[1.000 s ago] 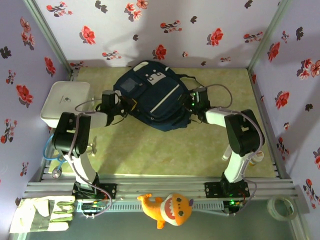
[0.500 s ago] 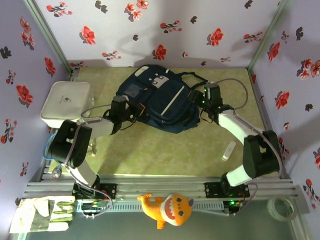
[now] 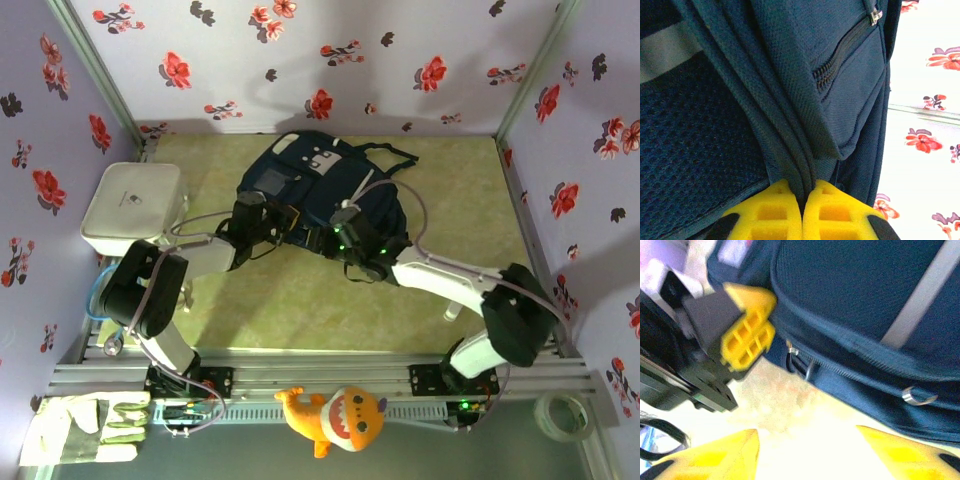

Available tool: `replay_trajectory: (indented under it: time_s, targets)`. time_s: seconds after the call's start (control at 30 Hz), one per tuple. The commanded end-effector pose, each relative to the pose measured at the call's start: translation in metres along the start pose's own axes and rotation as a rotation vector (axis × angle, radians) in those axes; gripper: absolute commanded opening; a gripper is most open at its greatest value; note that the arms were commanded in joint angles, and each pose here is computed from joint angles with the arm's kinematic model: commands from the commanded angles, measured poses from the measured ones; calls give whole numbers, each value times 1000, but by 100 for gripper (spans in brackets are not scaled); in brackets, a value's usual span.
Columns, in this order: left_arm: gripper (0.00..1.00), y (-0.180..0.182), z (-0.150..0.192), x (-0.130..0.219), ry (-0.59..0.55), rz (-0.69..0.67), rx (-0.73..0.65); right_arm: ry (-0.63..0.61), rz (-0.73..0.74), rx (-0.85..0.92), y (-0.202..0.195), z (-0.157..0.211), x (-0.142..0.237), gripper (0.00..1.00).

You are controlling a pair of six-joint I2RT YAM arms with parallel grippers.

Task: Pack the student bag

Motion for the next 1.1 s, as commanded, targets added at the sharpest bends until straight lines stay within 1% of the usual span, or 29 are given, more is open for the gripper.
replay_trajectory:
  time_s: [0.0,0.07,0.2,0.3,0.43,0.57,0.7,0.87,1.07]
  targets:
    - [4,-39,5,-6,27,161,0,-27,-10,-28,4,4,-20,46]
    - [5,-42,8,-8,34,169,-1,-30,1,-15,3,5,-29,44]
    - [14,-41,10,-8,39,161,-11,-98,55,39,5,-7,-37,43]
    - [18,-37,12,-8,44,147,-17,-170,91,42,2,-21,-39,42]
    - [27,-31,12,-8,42,132,-47,-202,108,28,-4,-36,-41,41]
    - [33,-13,11,-6,40,69,-71,-225,130,30,-8,-44,-39,41]
    - [40,5,7,4,25,15,-84,-213,139,9,-14,-47,-39,41]
    - [41,23,-4,11,1,-25,-70,-207,116,-6,-13,-47,-34,41]
    - [40,6,-14,-1,10,49,-80,-190,83,-32,-12,-45,-30,41]
Point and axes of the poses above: each hand's point on the last joint's axis, 136 mm out from that joint toward the fingers, its own x axis back along the fingers, its own y axis along the line the jaws close on, z = x × y, the point moved 8 cm from there along x, back along the fingers, and after that the axes turned 14 degrees about -x, right-handed, at the moved point
